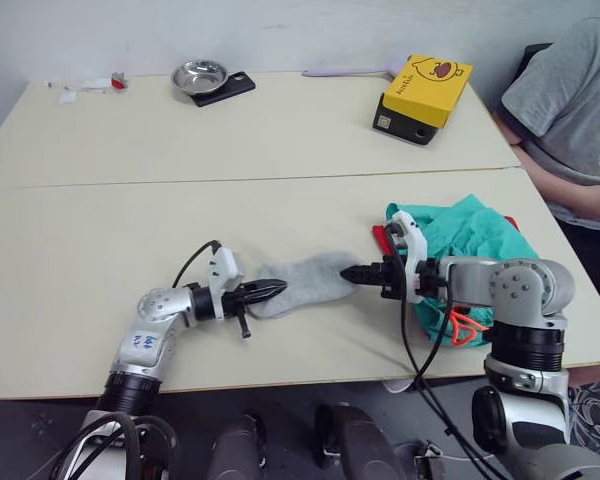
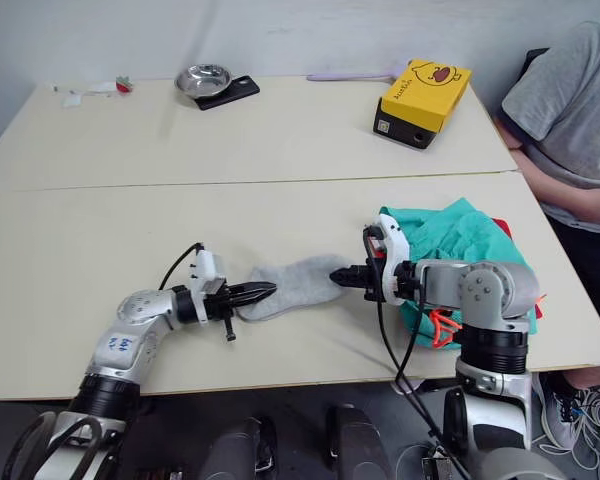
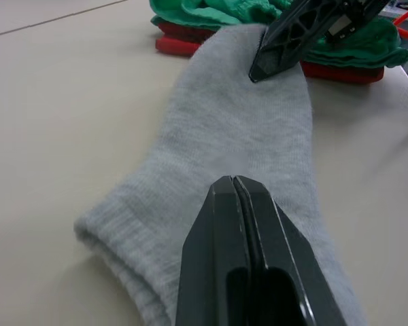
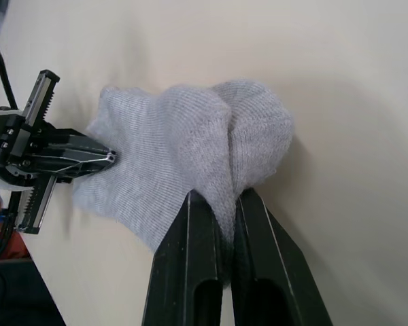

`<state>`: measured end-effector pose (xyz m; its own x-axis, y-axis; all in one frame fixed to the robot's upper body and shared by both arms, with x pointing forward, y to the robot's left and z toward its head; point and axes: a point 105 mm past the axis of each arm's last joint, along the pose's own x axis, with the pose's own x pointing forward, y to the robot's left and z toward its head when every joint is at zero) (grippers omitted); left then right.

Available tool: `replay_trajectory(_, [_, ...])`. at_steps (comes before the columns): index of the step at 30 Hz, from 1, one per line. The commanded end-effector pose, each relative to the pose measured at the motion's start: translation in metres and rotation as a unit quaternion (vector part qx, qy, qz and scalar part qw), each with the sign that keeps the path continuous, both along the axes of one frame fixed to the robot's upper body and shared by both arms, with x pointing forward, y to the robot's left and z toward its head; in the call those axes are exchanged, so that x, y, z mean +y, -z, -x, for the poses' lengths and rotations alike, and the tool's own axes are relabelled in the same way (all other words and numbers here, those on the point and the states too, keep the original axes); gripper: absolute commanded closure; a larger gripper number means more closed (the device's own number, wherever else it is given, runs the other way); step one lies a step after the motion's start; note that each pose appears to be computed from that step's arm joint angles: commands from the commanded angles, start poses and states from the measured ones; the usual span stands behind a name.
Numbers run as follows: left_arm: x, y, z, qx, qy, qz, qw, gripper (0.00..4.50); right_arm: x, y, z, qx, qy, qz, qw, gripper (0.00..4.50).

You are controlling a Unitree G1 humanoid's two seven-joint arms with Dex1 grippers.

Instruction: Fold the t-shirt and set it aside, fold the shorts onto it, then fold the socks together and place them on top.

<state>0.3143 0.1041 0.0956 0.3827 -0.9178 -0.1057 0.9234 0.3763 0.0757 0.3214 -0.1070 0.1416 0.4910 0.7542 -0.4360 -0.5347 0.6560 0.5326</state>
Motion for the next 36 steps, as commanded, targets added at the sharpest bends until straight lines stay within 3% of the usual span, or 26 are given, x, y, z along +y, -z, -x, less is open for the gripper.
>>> replay_trajectory(1, [-0.011,0.003,-0.003,-0.008,0.006,-0.004,1.000,4.50,0.003,-0.024,0.003,-0.041,-0.022,0.002,0.999,4.46])
replay_trajectory(12, [-0.012,0.036,-0.002,0.039,-0.032,-0.030,0.998,4.50,0.034,-0.028,0.015,-0.071,-0.063,0.038,0.995,4.46])
replay_trajectory(19, [-0.003,0.041,0.000,0.054,-0.057,-0.034,0.996,4.50,0.046,-0.024,0.019,-0.066,-0.079,0.059,0.993,4.46])
replay_trajectory(33, [0.002,0.041,0.000,0.058,-0.069,-0.033,0.995,4.50,0.086,-0.019,0.013,-0.031,-0.072,0.021,0.997,4.46])
replay_trajectory(36, [0.005,0.038,-0.001,0.055,-0.073,-0.031,0.995,4.50,0.086,-0.012,0.019,-0.022,-0.092,0.024,0.995,3.74])
